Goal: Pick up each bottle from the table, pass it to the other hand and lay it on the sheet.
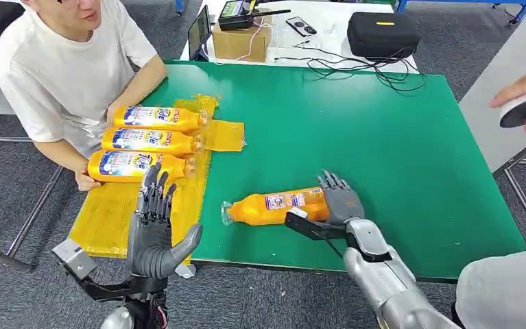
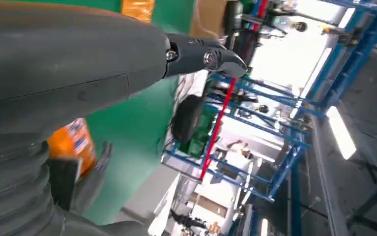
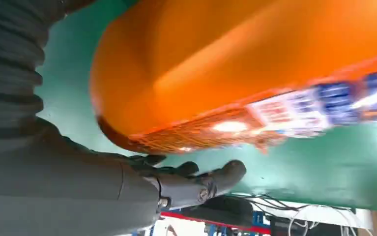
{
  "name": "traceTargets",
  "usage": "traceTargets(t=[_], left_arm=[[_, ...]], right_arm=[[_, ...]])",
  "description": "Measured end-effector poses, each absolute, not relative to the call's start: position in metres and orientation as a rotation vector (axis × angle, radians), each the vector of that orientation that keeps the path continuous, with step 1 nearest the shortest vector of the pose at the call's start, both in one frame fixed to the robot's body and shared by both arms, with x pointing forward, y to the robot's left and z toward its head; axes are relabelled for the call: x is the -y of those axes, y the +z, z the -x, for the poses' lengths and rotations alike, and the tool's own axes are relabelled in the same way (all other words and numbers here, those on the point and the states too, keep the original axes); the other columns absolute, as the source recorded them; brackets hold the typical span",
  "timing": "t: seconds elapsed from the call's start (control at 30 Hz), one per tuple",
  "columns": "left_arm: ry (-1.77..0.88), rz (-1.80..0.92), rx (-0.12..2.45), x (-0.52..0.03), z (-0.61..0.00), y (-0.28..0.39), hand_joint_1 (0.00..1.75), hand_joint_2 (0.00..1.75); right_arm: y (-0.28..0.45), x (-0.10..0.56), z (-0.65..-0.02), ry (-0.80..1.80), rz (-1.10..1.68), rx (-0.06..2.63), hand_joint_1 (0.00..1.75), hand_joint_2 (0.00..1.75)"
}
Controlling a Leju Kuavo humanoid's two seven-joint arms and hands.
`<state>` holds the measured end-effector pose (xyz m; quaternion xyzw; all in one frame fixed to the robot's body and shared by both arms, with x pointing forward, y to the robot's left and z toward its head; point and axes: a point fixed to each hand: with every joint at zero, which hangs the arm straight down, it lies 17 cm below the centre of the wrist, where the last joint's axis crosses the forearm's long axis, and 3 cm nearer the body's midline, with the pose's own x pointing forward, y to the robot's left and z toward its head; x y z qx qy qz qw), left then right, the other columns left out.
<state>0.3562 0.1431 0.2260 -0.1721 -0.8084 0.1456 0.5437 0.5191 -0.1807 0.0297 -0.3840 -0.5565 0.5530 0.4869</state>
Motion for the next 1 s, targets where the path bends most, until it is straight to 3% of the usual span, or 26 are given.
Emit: traceTargets(t=[0.4,0.43,0.47,1.0], left_arm=[[0.382,0.471,1.785,-0.14,-0.361,0.201,0.0,1.75],[0.383,0.467,1.784,-0.141,-0.361,0.201,0.0,1.75],[0.381,0.461,1.784,-0.142,-0.361,0.2,0.0,1.75],[0.359,0.383,1.779,-0.147,-0.355,0.188,0.0,1.75]], right_arm=[[0.025,0.114,-0.514,1.607,0.87,1.293,0.03,1.75],[0.023,0.113,-0.514,1.623,0.86,1.274,1.12,1.75],[0.019,0.113,-0.514,1.634,0.844,1.247,1.73,1.75],[-0.019,0.146,-0.509,1.68,0.716,0.992,1.75,1.75]])
